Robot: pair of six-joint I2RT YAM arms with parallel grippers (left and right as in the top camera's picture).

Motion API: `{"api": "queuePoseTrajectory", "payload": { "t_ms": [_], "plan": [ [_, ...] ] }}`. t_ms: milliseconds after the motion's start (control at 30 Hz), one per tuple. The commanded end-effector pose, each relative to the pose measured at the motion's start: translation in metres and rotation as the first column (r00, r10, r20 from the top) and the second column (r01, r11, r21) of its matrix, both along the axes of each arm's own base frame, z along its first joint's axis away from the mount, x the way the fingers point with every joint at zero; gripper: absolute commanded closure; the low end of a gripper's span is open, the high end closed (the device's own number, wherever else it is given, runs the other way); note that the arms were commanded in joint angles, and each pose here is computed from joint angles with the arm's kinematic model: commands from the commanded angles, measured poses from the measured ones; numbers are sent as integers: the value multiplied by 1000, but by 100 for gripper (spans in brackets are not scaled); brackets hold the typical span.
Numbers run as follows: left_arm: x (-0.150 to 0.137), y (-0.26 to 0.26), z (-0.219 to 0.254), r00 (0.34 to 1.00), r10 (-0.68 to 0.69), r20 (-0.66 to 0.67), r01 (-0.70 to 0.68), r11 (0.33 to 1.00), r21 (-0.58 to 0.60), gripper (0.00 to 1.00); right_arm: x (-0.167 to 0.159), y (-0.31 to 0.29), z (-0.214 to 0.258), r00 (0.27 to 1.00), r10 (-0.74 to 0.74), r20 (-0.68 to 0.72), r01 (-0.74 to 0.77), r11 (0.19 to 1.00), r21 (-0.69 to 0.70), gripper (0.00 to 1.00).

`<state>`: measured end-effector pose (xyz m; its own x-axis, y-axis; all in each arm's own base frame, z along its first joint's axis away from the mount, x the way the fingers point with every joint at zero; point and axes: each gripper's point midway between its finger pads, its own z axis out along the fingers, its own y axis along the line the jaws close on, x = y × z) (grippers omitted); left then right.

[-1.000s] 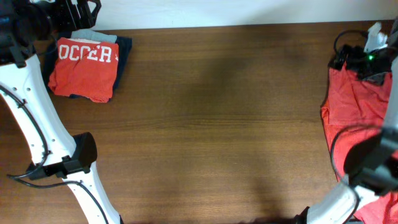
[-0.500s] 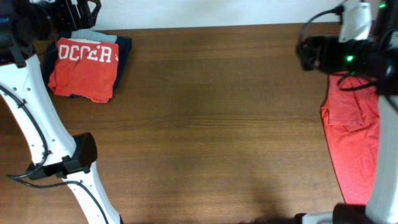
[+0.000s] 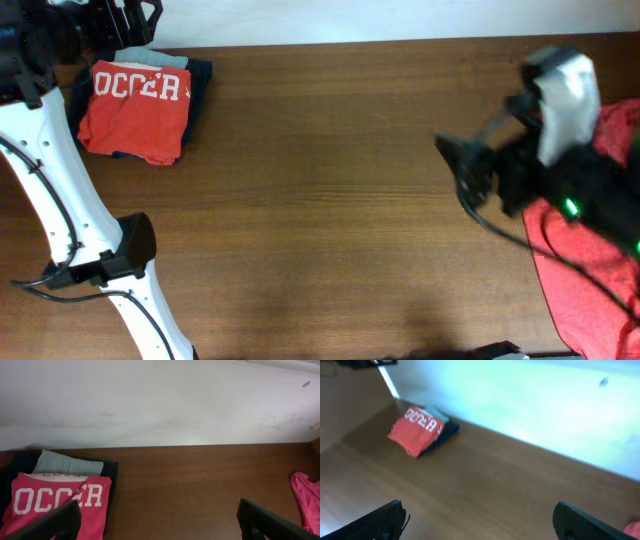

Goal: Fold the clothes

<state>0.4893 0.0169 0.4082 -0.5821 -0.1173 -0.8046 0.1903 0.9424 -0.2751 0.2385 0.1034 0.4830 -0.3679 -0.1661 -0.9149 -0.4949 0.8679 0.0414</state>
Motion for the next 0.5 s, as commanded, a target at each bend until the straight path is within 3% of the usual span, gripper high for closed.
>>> {"api": "queuePoseTrajectory", "payload": {
  "t_ms": [0, 200, 467],
  "plan": [
    [0, 1, -1, 1000, 8, -5, -8, 1000, -1, 1, -21, -10, -3, 999, -25, 45, 25, 999, -20, 1],
    [0, 0, -1, 1000, 8, -5, -8, 1000, -1, 1, -42, -25, -31, 981, -80, 177, 82, 997, 0, 1],
    [0, 1, -1, 1000, 8, -5, -8, 1000, -1, 1, -41, -36, -117, 928, -151, 341, 143, 988, 48, 1]
  ]
}}
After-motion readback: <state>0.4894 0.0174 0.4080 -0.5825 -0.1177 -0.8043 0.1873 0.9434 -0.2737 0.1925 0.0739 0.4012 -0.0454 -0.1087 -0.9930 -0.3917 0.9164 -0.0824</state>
